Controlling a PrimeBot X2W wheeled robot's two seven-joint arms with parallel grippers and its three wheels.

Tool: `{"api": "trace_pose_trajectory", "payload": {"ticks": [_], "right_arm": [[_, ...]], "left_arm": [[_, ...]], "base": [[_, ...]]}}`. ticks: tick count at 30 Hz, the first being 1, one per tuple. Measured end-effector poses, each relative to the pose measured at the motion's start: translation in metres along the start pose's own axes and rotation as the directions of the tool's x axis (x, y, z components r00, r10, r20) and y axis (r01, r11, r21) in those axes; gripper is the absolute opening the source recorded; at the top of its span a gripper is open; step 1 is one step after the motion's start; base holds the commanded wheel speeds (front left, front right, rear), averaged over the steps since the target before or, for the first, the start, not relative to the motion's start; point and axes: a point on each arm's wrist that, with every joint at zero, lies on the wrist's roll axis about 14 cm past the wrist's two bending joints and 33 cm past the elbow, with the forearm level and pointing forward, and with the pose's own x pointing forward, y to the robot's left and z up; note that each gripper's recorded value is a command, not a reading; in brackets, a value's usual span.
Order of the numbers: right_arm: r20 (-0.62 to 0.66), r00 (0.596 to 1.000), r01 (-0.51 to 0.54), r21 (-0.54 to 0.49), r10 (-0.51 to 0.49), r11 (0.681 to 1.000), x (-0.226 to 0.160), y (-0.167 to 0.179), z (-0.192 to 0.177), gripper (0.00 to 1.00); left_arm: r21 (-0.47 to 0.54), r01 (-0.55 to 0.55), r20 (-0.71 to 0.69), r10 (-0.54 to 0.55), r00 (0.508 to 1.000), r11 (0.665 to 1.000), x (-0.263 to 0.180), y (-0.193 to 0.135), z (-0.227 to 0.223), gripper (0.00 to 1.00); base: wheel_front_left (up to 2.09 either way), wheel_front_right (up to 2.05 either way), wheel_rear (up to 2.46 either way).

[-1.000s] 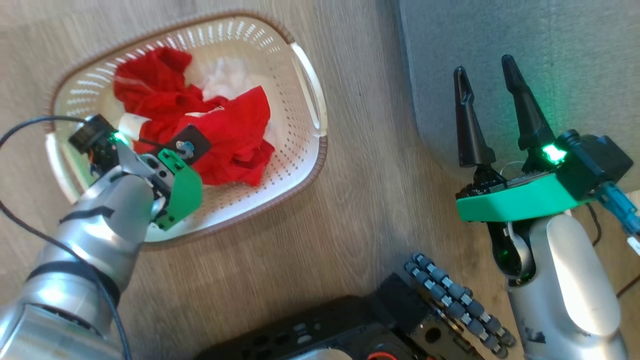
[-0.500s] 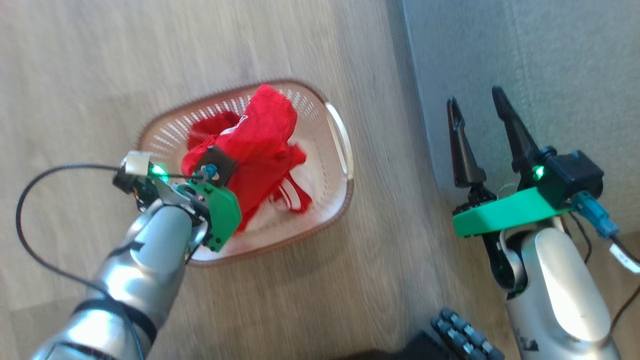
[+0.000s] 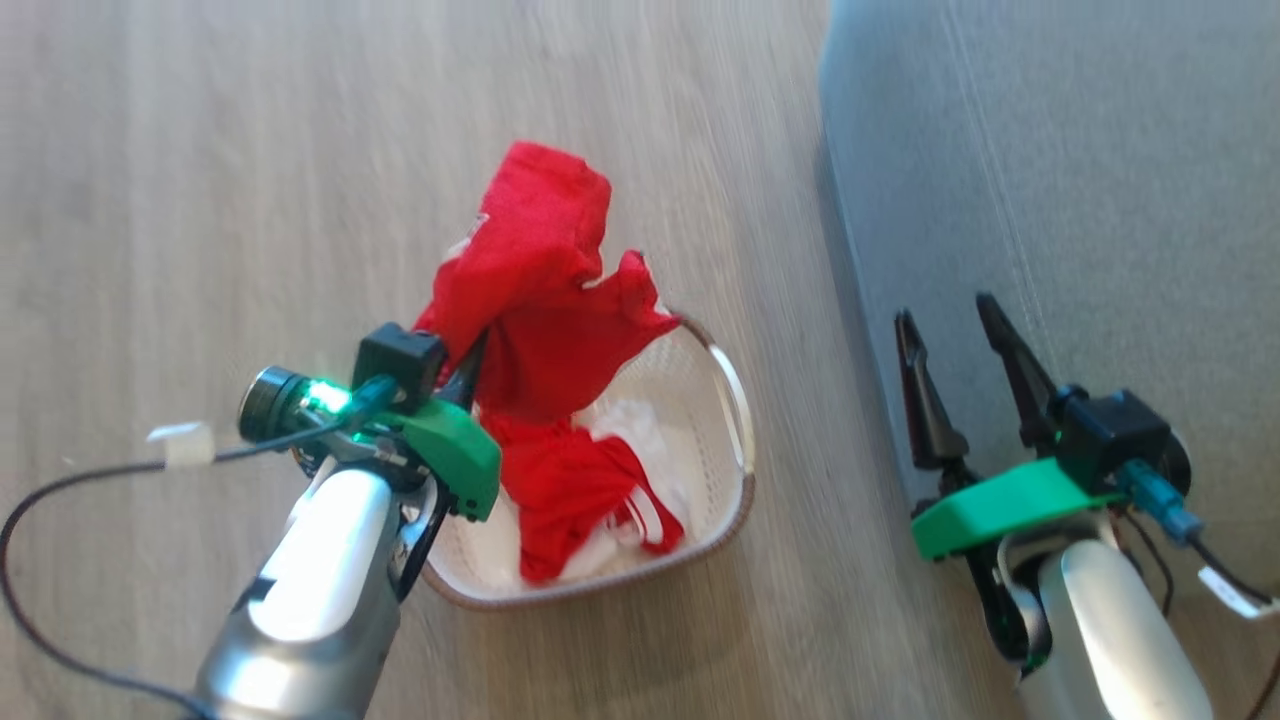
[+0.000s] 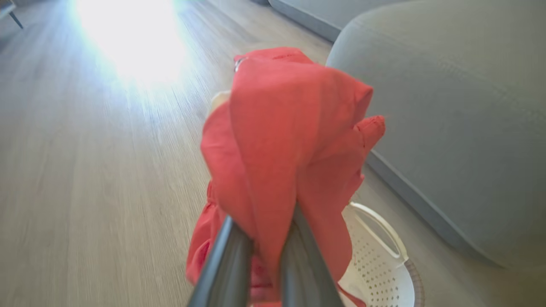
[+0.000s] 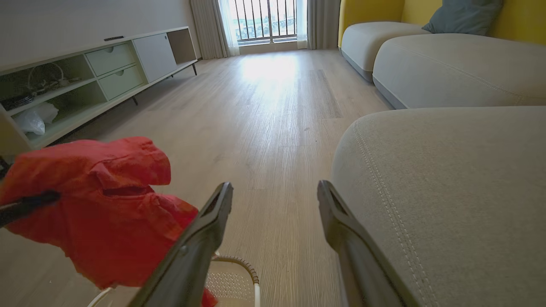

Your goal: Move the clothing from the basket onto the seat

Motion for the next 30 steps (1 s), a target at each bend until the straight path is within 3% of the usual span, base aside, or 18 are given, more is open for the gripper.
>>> {"api": "trace_pose_trajectory", "payload": {"ticks": [4,8,17,23,26,30], "right_arm": [[0.024,0.999,-0.023,0.005,0.023,1.0,-0.01,0.01,0.01,1.0],[0.051,0.997,-0.051,-0.001,0.051,0.999,-0.02,0.021,0.02,1.0],[0.092,0.99,-0.109,-0.002,0.109,0.994,-0.039,0.044,0.034,1.0],[0.11,0.983,-0.144,-0.004,0.144,0.99,-0.043,0.056,0.04,1.0],[0.125,0.979,-0.162,-0.006,0.161,0.987,-0.044,0.062,0.044,1.0],[0.145,0.971,-0.192,-0.008,0.191,0.981,-0.043,0.072,0.051,1.0]], "left_arm": [[-0.033,-0.072,0.153,0.076,0.985,0.997,-0.023,0.014,0.05,0.0],[-0.081,-0.152,0.317,0.17,0.933,0.985,-0.054,0.033,0.103,0.0],[-0.171,-0.243,0.649,0.294,0.702,0.955,-0.138,0.061,0.216,0.0],[-0.243,-0.207,0.769,0.318,0.554,0.948,-0.181,0.061,0.263,0.0],[-0.223,-0.175,0.79,0.283,0.545,0.959,-0.185,0.049,0.27,0.0],[-0.175,-0.107,0.782,0.204,0.589,0.979,-0.177,0.026,0.262,0.0]], "base": [[0.0,0.0,0.0],[0.0,0.0,0.0],[0.0,0.0,0.0],[0.0,0.0,0.0],[0.0,0.0,0.0],[0.0,0.0,0.0]]}}
